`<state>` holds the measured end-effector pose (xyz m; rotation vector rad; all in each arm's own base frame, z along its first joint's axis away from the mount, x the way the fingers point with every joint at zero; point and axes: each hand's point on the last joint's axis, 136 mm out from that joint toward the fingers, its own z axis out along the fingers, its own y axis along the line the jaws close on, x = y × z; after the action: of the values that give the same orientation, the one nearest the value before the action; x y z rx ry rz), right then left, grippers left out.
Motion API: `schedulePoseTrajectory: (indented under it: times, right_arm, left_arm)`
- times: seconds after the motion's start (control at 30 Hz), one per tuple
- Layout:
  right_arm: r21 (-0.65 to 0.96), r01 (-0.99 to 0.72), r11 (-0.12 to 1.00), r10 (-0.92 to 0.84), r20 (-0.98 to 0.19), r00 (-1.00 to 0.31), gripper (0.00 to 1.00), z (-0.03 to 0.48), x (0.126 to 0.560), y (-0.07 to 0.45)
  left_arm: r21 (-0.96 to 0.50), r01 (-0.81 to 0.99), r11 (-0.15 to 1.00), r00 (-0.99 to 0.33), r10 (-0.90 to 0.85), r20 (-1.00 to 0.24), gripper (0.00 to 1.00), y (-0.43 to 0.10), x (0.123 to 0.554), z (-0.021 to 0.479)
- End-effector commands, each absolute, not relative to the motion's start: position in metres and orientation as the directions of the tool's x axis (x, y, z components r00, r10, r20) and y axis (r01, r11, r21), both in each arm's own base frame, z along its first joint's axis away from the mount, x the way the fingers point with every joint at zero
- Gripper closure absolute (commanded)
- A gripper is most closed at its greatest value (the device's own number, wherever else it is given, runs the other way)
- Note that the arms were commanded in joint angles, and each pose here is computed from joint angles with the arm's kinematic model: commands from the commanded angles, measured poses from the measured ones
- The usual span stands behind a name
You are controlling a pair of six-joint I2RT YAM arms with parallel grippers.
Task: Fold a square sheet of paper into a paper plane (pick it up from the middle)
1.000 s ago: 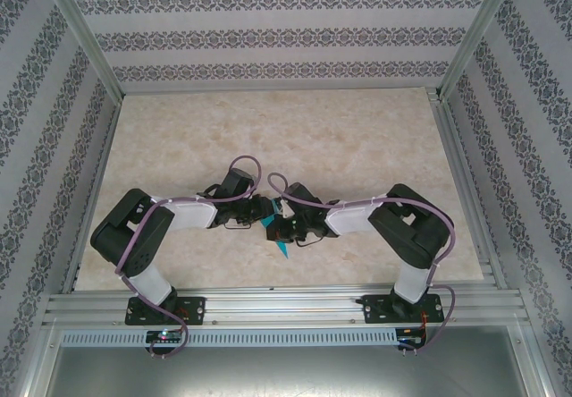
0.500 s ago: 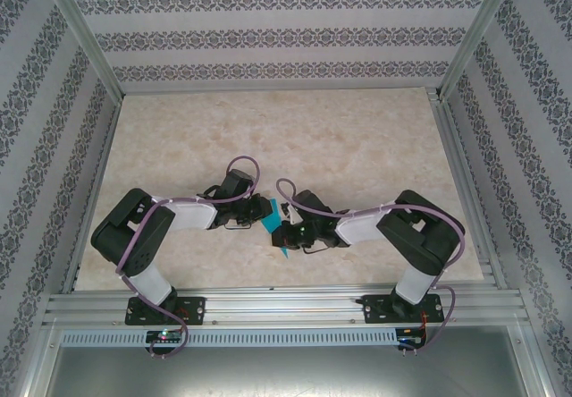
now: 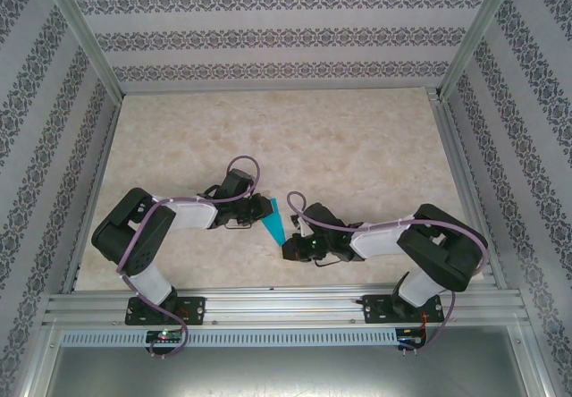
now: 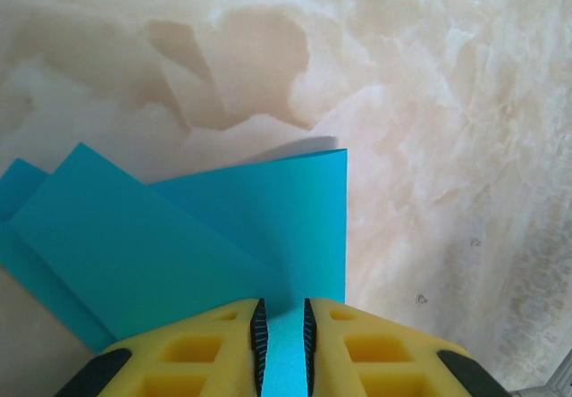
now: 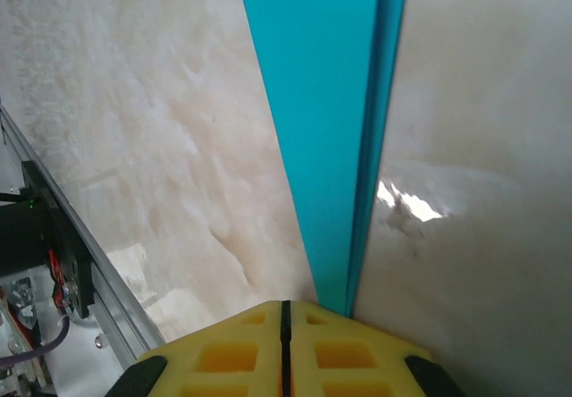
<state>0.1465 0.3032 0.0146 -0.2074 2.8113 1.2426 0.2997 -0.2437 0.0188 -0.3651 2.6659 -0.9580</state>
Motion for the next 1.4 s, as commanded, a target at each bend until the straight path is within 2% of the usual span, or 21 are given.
schedulePoseTrajectory:
  times: [0.0,0.2,0.4,0.5,0.6,0.8,1.1,1.37]
  right_arm:
    - [0.601,-0.088,0.795,-0.132,0.029,-0.991,0.92,-0.021,0.110,0.261]
    - [0.622,-0.090,0.778,-0.120,0.005,-0.993,0.91,-0.011,0.108,0.257]
    - [0.694,-0.183,0.696,-0.079,-0.180,-0.981,0.89,0.048,0.147,0.289]
    - [0.709,-0.197,0.677,-0.048,-0.225,-0.973,0.87,0.064,0.169,0.305]
    - [0.706,-0.201,0.679,-0.049,-0.230,-0.972,0.87,0.065,0.185,0.320]
    - [0.662,-0.143,0.736,-0.032,-0.178,-0.984,0.88,0.029,0.198,0.326]
    - [0.670,-0.049,0.741,-0.020,-0.052,-0.998,0.88,-0.013,0.158,0.300]
    - [0.652,-0.042,0.757,-0.017,-0.044,-0.999,0.88,-0.013,0.127,0.268]
  left_arm:
    - [-0.475,-0.251,0.843,-0.927,-0.350,-0.133,0.76,-0.207,0.280,-0.032]
    - [-0.482,-0.231,0.845,-0.932,-0.335,-0.140,0.76,-0.208,0.280,-0.029]
    - [-0.487,-0.208,0.849,-0.941,-0.309,-0.136,0.75,-0.210,0.278,-0.029]
    - [-0.500,-0.204,0.842,-0.943,-0.306,-0.131,0.75,-0.214,0.277,-0.030]
    - [-0.501,-0.206,0.840,-0.946,-0.303,-0.120,0.75,-0.215,0.277,-0.031]
    - [-0.502,-0.206,0.840,-0.945,-0.304,-0.120,0.75,-0.214,0.276,-0.030]
    - [-0.481,-0.208,0.852,-0.942,-0.307,-0.136,0.75,-0.209,0.277,-0.029]
    - [-0.477,-0.198,0.857,-0.943,-0.299,-0.146,0.75,-0.211,0.283,-0.028]
